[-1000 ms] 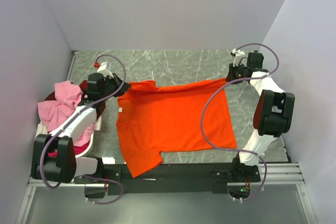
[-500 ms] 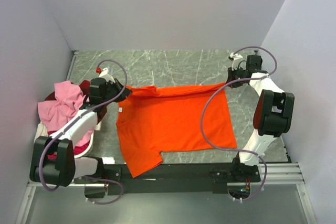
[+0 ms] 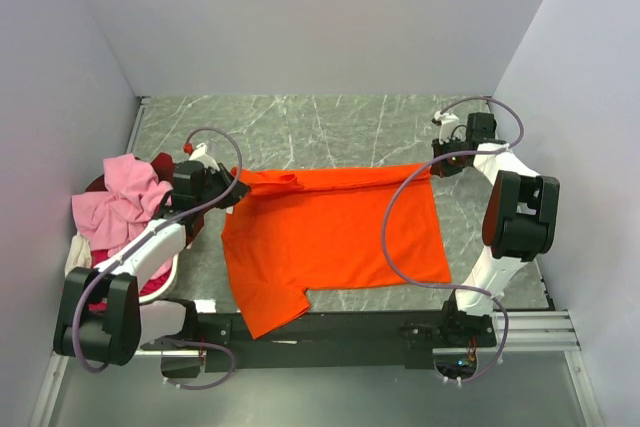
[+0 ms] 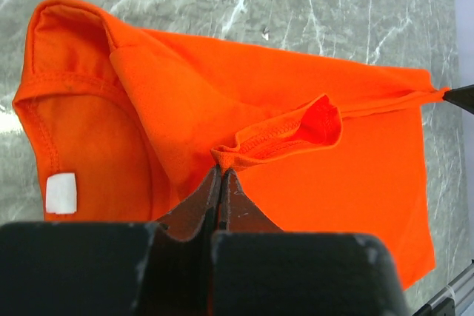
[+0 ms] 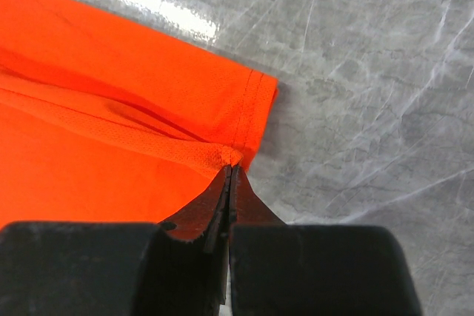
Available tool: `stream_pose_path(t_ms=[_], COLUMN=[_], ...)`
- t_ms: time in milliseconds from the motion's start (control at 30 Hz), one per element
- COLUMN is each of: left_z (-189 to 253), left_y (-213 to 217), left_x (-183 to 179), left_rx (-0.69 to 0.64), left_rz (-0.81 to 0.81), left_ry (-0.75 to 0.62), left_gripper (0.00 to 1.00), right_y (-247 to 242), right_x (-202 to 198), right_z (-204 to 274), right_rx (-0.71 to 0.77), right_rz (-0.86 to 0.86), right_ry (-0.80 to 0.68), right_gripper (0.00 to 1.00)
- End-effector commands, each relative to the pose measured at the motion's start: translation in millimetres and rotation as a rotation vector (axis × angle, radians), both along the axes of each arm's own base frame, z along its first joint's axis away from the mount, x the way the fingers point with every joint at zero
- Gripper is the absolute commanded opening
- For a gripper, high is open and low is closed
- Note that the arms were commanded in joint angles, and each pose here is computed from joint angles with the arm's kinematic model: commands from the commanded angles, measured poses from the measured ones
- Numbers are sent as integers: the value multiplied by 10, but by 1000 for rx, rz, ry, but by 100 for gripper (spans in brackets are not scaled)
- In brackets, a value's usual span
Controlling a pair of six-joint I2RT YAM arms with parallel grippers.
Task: Fold and stack the t-shirts
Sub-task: Fold the tshirt
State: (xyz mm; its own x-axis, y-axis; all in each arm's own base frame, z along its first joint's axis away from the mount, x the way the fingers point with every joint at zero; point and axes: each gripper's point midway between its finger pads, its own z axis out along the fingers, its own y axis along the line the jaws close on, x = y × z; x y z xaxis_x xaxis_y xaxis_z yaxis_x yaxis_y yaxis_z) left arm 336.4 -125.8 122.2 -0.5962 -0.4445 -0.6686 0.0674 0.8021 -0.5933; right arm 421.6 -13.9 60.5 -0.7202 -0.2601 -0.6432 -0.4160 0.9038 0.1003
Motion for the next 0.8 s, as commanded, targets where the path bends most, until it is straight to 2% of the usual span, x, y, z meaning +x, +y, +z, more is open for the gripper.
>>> stream_pose_path(t_ms=[0, 100, 133, 167, 267, 300, 367, 567, 667, 767], left_z=[79, 22, 5, -12, -62, -70, -89, -136, -159, -157], left_y=[15, 37, 41, 34, 26, 26, 27, 29, 31, 5], left_x=[-23, -64, -70, -75, -85, -87, -94, -166, -261, -416], left_rx=[-9, -4, -6, -7, -14, -13, -12, -18, -40, -87], left_rz=[19, 28, 33, 29, 28, 28, 28, 29, 39, 41], left_ry=[-29, -18, -14, -9, 4, 7, 14, 43, 60, 89], left_gripper=[0, 0, 0, 0, 1, 0, 0, 5, 16, 41], right_y=[-92, -133, -169, -199, -243, -271, -252, -87, -1, 51], right_x=[-43, -155, -189, -253, -343, -361, -402, -479, -495, -508], right_z=[45, -15, -35, -48, -7, 67, 123, 333, 391, 424], right_rx=[-52, -95, -120, -138, -135, -133, -114, -28, 21, 48], right_rz=[19, 51, 53, 62, 63, 60, 63, 63, 68, 71], right_ry=[-18, -2, 5, 11, 2, -17, -32, -75, -84, -86], right_gripper=[0, 5, 9, 24, 49, 52, 55, 56, 56, 56])
